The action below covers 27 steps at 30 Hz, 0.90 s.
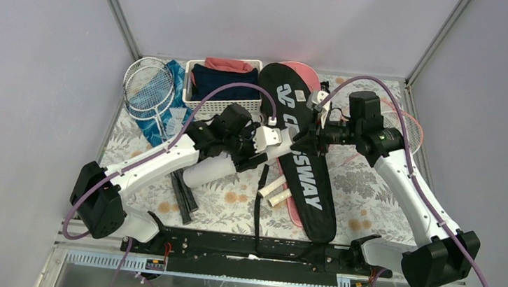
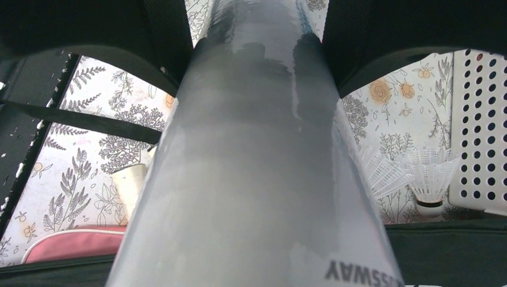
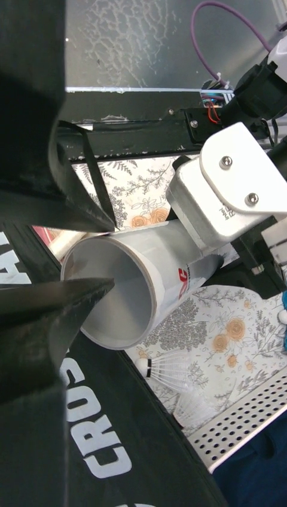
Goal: Pack up the badminton gear
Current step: Open the lid of the shuttle tube.
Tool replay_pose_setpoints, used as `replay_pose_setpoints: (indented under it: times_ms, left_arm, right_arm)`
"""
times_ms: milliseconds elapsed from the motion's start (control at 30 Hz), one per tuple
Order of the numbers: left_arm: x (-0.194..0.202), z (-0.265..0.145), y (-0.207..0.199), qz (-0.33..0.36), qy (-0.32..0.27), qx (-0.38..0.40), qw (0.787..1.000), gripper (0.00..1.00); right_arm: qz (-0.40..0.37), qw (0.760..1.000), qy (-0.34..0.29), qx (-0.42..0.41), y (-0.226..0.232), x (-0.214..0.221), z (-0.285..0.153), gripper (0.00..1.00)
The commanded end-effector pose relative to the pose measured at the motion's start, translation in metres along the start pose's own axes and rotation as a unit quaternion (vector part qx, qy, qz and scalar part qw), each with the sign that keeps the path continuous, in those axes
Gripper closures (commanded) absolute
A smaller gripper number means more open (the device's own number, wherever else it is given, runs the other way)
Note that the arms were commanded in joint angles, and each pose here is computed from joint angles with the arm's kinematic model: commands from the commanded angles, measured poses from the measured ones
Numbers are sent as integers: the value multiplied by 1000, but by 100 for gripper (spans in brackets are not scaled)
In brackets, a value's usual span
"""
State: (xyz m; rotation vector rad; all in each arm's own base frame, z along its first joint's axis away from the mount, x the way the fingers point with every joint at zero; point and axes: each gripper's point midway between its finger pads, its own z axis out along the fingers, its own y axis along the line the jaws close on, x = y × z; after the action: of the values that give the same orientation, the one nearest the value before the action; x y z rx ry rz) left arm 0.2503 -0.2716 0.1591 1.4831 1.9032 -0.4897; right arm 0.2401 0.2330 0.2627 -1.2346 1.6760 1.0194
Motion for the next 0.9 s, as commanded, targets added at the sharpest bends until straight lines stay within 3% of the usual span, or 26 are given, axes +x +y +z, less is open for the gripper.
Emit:
replay_pose_setpoints:
  times_ms: [0,133,433,867]
  left_arm:
    - [-22,-4,6,34,-44,-6,998,46]
    - [-21,-11,8,85,-57,-20,995,47]
    - [-15,-36,16,213,-68,-73,972,48]
    - [-1,-43,21,186,-76,-90,975,58]
  right_arm:
    - [-13,1000,7,5,-1,0,1,70]
    - [-24,999,21,12,-1,4,-3,100]
    - [-55,998,40,16,10,9,-16,100]
    - [-63,996,17,61,3,-3,-28,100]
